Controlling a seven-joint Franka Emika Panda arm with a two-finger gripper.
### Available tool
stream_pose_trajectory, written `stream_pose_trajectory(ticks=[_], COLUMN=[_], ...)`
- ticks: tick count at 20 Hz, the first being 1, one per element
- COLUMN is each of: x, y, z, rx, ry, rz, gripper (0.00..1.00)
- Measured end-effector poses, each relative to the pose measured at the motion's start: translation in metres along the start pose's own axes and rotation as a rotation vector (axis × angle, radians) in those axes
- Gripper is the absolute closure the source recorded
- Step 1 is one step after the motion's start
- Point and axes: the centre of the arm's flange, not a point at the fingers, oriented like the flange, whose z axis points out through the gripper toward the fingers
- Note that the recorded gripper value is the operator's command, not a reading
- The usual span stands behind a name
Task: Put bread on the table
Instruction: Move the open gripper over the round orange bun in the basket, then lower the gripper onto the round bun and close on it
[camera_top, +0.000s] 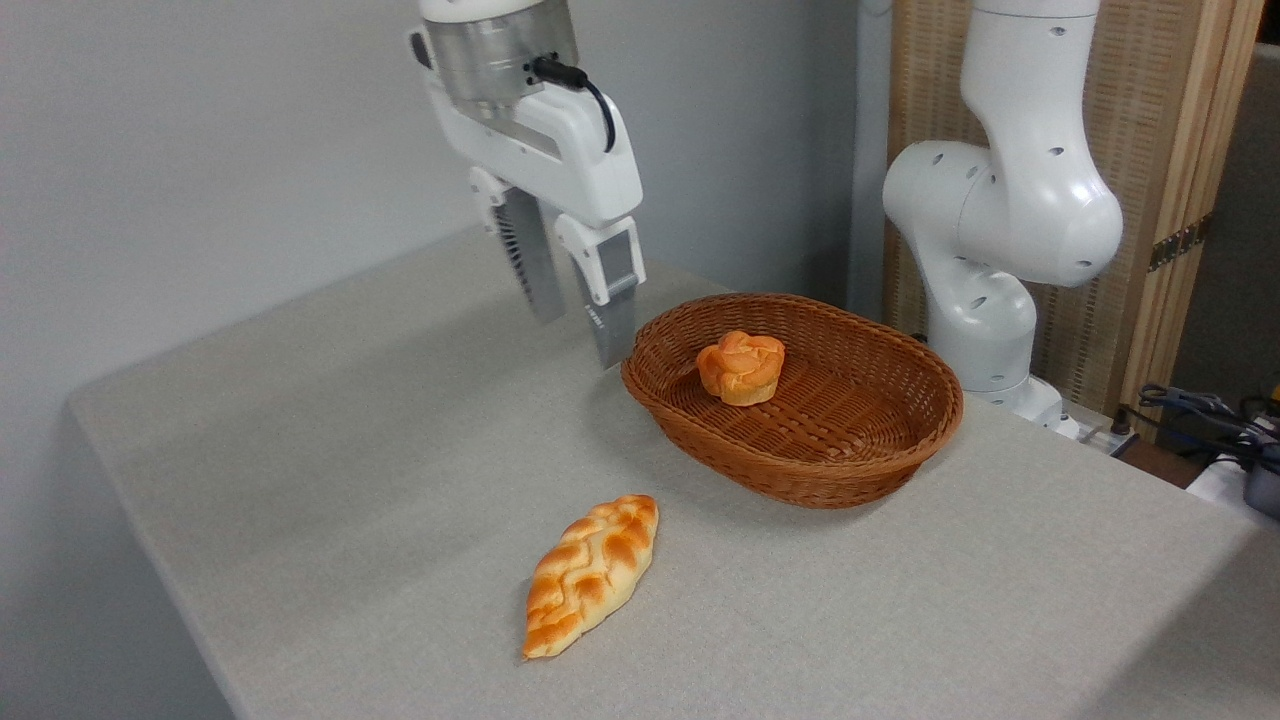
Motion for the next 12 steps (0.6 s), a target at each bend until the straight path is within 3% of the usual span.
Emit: stream_pose_trajectory(ticks=[7,12], x=[-0.011,-0.019], y=[0.098,0.137], z=[0.062,0.099], rx=[-0.066,-0.101], ry=[-0.103,-0.166], rz=[0.148,0.218], gripper=[0.0,0.0])
